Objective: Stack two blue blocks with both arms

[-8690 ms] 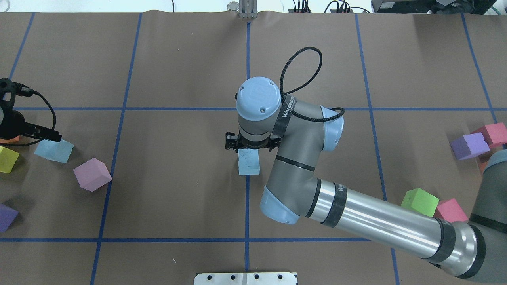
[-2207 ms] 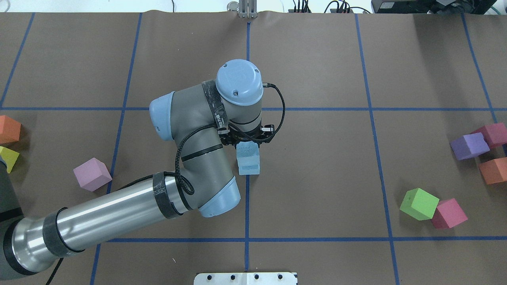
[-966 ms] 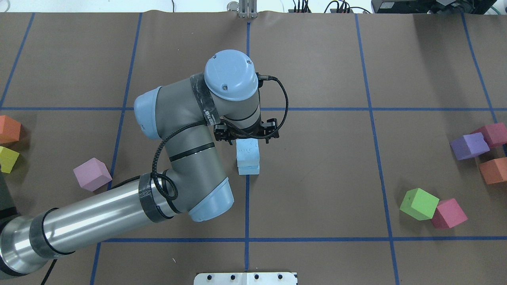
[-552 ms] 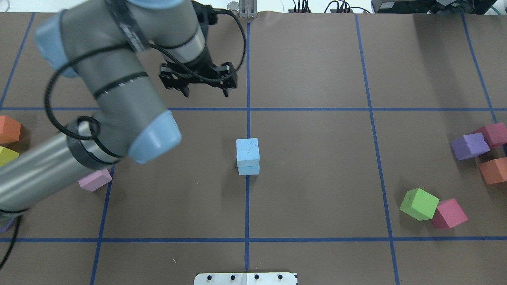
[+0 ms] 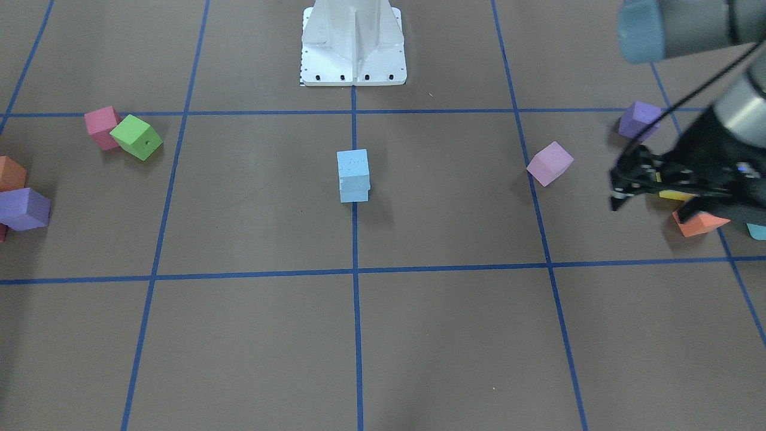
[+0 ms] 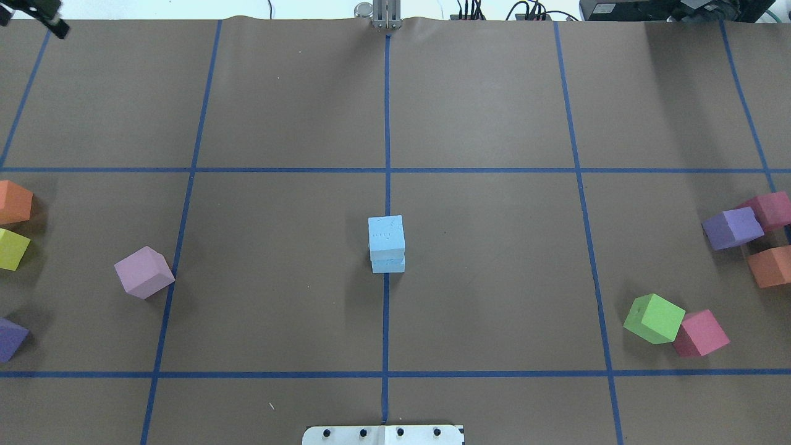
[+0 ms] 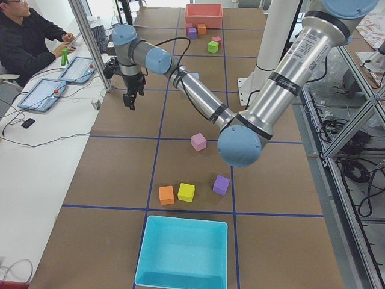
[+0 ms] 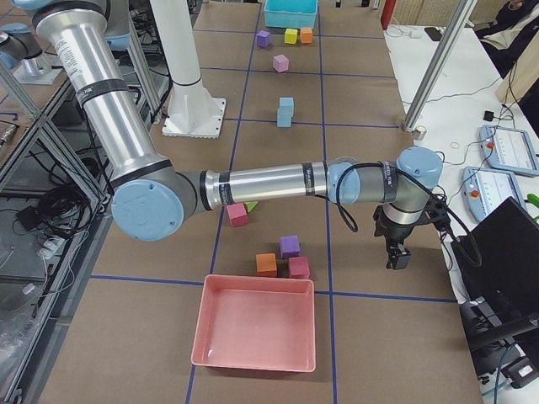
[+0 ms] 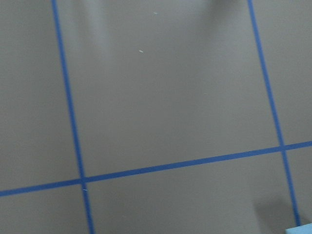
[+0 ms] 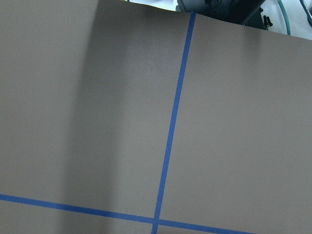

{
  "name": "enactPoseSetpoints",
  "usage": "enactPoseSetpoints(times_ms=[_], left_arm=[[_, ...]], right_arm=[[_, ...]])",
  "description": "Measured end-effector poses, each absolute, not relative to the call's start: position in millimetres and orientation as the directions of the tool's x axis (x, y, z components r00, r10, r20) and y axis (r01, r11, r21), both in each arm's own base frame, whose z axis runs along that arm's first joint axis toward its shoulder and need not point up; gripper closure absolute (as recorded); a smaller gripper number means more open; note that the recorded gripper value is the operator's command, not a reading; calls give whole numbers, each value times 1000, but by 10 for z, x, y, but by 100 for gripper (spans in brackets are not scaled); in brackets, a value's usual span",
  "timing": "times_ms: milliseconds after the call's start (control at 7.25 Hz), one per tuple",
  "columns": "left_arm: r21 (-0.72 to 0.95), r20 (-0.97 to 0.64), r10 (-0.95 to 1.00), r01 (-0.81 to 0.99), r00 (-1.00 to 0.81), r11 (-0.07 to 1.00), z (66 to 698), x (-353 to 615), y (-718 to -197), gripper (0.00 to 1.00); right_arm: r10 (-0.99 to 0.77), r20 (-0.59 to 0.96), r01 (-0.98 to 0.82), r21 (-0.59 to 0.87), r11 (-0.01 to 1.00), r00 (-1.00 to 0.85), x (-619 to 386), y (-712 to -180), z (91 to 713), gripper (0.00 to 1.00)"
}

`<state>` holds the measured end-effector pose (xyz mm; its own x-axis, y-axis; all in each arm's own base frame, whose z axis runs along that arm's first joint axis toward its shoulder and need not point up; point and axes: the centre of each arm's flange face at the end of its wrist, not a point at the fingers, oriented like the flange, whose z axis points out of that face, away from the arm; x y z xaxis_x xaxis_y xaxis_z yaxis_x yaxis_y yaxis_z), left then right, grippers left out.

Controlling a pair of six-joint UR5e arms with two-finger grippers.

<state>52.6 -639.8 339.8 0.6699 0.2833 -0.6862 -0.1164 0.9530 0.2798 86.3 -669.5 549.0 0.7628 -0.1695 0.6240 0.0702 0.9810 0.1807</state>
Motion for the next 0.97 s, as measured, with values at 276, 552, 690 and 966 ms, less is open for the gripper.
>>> enactPoseSetpoints(times_ms=[276, 552, 690, 966], left_arm=[[304, -656, 320, -148, 683, 941, 4357, -510, -6203, 2], [292, -672, 318, -155, 669, 944, 5039, -1056, -5945, 2], [285, -685, 317, -159, 656, 945, 5360, -1160, -5859, 2], [276, -694, 311, -158, 649, 948, 5909, -1213, -5799, 2]], right_arm=[[-176, 623, 75, 185, 980, 762, 823, -6707, 5457, 0], [-165, 629, 68, 176, 982, 760, 778, -6725, 5436, 0], [-155, 633, 59, 171, 984, 758, 773, -6729, 5418, 0], [-152, 636, 53, 173, 984, 757, 769, -6752, 5359, 0]])
